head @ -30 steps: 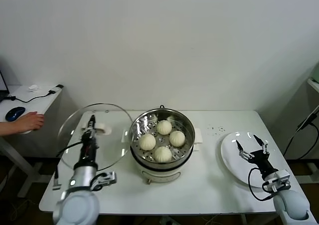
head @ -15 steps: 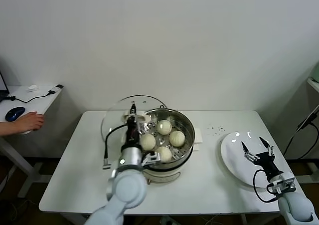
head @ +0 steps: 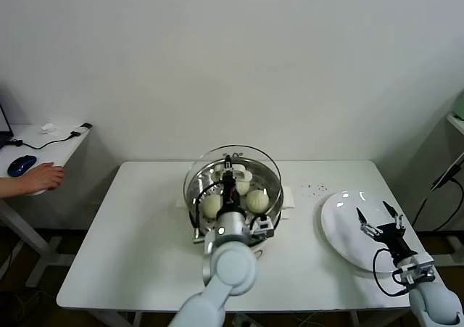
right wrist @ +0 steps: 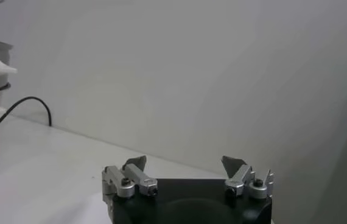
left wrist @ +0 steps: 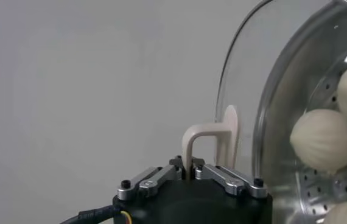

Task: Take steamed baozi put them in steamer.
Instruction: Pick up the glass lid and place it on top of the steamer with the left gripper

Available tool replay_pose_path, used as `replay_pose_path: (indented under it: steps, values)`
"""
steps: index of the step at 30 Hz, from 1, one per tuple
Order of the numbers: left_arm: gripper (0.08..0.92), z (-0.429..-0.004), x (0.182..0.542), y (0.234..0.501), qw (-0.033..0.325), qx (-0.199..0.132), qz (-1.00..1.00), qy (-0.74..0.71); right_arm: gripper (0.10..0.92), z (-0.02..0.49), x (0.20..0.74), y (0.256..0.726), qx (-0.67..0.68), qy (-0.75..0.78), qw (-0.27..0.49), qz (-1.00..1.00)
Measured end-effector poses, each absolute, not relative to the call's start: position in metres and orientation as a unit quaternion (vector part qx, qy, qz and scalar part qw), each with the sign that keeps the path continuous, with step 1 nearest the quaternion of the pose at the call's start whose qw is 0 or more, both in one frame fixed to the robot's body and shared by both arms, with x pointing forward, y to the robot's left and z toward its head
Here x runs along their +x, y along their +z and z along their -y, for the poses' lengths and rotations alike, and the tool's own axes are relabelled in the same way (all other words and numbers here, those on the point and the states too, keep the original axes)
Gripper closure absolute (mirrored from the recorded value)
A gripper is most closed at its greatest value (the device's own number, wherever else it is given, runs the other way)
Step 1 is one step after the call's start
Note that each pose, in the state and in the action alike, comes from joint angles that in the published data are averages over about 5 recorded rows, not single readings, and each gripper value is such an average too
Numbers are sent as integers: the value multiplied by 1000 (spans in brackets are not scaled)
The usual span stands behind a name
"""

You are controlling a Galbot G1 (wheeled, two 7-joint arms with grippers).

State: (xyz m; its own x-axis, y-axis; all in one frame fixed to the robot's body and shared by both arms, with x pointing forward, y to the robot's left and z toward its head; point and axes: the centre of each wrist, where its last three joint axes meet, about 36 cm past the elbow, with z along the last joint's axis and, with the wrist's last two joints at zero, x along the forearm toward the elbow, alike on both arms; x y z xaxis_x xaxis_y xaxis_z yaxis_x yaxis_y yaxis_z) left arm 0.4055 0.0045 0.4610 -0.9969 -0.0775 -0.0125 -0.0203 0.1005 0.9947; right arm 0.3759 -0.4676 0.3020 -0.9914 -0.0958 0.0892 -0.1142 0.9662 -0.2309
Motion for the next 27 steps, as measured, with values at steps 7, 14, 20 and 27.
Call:
replay_pose_path:
  steps: [7,14,20,27]
  values:
    - [847,5,408,450,34,34,734,-678,200,469,376,301,53,119,39,991]
    - [847,8,410,443,42,35,729,-683,200,470,376,299,53,120,39,991]
    - [847,12,410,437,47,29,725,-686,200,470,377,300,52,120,39,991]
    - [847,15,412,432,50,25,721,-690,200,471,376,298,52,120,38,991]
